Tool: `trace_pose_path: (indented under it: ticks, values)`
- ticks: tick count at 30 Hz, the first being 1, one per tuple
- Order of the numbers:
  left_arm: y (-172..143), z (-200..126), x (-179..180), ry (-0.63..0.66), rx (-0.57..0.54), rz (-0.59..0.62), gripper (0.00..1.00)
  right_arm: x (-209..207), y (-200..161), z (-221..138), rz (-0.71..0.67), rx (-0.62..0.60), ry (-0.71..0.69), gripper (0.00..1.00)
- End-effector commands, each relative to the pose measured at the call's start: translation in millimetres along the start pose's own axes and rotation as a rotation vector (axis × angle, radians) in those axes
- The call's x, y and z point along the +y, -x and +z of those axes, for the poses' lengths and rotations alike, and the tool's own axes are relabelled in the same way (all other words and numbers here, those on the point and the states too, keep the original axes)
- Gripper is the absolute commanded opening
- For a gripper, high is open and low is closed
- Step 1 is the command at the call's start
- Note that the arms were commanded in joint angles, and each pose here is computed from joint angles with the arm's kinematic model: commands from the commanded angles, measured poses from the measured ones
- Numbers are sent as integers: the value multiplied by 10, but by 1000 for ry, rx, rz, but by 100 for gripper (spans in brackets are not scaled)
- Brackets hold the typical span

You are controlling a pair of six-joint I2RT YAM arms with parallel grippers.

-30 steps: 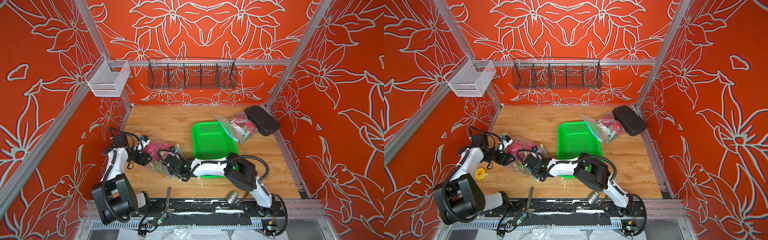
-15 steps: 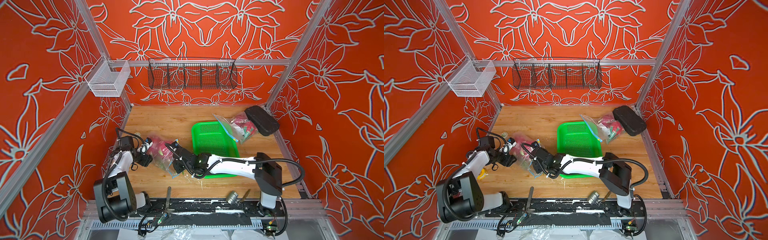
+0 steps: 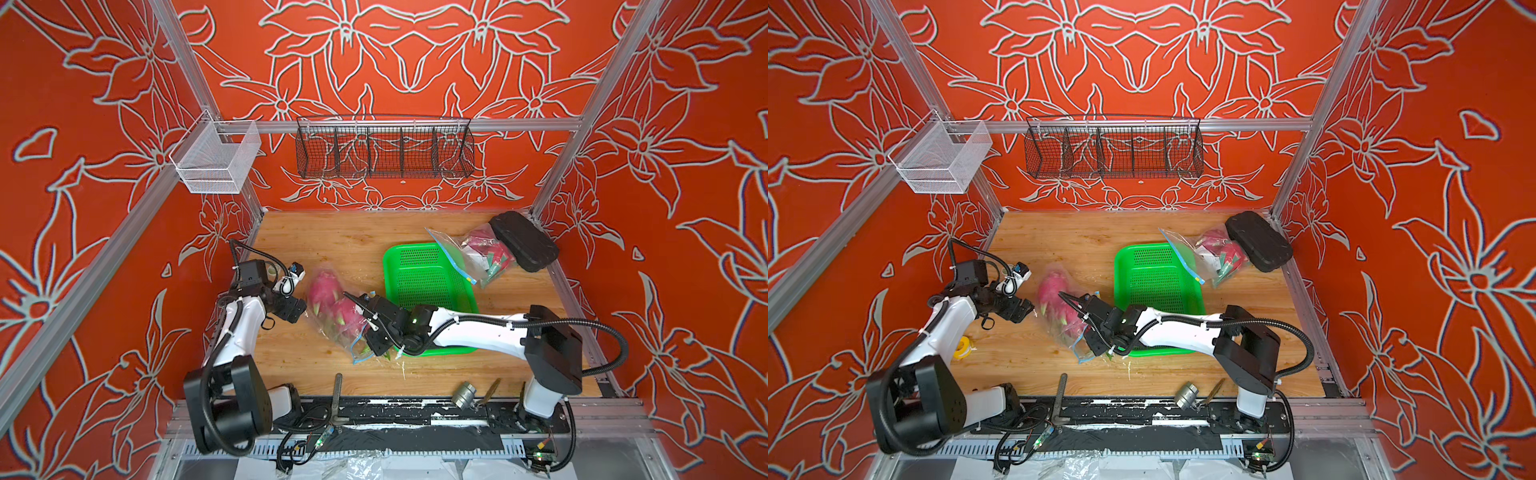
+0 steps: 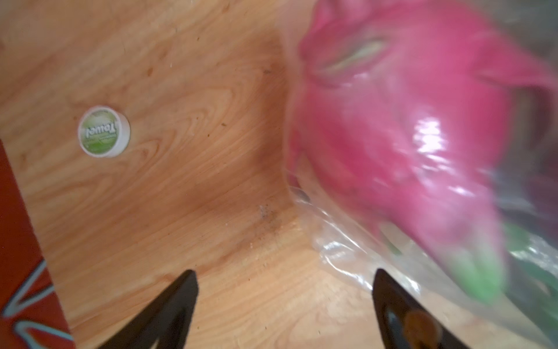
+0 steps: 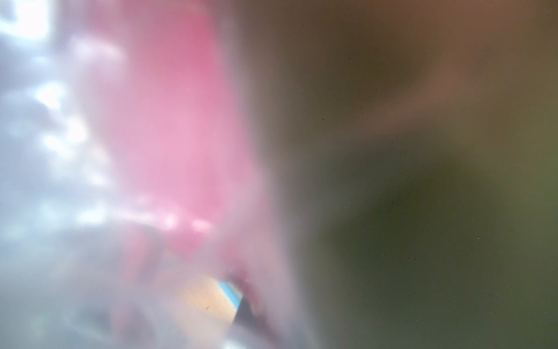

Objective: Open the zip-top bag and take out the dragon fruit
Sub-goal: Pick up the dragon fruit from the zipper food storage bag.

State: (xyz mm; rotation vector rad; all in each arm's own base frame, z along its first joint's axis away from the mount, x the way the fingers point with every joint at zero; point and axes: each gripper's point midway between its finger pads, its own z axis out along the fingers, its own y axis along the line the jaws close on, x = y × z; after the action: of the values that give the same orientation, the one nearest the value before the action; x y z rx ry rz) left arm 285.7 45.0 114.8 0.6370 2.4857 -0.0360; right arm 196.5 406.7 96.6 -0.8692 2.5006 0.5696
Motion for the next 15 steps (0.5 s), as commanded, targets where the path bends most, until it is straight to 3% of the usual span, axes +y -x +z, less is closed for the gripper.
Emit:
trace_pose_path:
  ticks: [1,5,8,15]
  values:
    - [-35,-152,-404,-148,-32,86,95,157,300,-136,11,-76,77,0]
    - [92,-73,-392,-156,-111,87,96,259,375,-215,-2,-100,134,0]
    - [293,-48,-348,-190,-150,47,97,412,468,-315,19,-122,260,0]
    - [441,420,-350,-170,-86,36,90,755,553,-548,28,-154,518,0]
